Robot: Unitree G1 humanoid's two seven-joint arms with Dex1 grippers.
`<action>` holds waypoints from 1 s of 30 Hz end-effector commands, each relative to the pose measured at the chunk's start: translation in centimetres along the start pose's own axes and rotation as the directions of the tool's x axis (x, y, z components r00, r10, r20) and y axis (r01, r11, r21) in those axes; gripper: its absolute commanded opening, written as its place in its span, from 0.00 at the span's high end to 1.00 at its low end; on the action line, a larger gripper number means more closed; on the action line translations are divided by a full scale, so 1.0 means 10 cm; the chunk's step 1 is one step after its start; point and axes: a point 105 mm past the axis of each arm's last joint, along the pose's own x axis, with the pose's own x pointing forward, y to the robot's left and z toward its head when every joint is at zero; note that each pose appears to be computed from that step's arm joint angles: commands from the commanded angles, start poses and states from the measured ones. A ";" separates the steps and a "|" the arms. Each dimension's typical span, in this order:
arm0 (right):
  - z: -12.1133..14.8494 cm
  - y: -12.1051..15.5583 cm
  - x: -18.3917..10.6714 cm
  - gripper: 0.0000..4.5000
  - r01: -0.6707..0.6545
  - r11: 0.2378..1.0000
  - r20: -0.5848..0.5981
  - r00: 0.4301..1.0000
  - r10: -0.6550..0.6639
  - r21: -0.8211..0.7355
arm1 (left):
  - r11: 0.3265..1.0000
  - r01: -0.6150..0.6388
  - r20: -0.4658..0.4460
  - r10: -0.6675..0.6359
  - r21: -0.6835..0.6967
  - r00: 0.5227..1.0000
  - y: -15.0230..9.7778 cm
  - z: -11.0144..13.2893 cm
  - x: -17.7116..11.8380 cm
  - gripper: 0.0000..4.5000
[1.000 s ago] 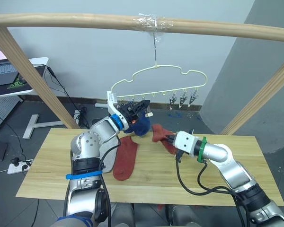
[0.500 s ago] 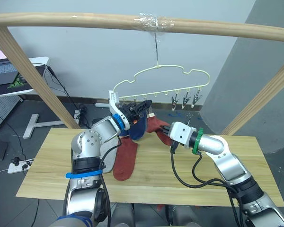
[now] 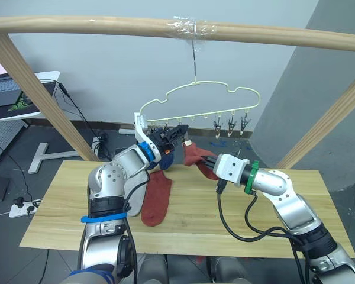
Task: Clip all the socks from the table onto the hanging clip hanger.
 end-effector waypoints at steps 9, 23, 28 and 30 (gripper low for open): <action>0.06 -0.11 0.02 1.00 0.050 0.999 0.024 0.998 -0.050 0.003 | 0.998 0.043 0.037 -0.045 0.043 0.998 -0.11 0.12 -0.02 0.83; -0.08 -0.09 0.03 0.85 0.077 0.987 0.003 0.997 -0.078 0.141 | 0.991 0.073 -0.046 -0.068 0.108 0.997 -0.21 0.10 -0.40 0.00; -0.12 -0.03 -0.03 0.47 0.087 0.965 -0.015 0.996 -0.085 0.248 | 0.969 0.078 -0.111 -0.053 0.234 0.992 -0.23 0.04 -0.56 0.00; -0.14 -0.02 -0.09 0.30 0.107 0.949 -0.029 0.994 -0.103 0.296 | 0.953 0.079 -0.127 -0.043 0.292 0.991 -0.23 0.03 -0.62 0.00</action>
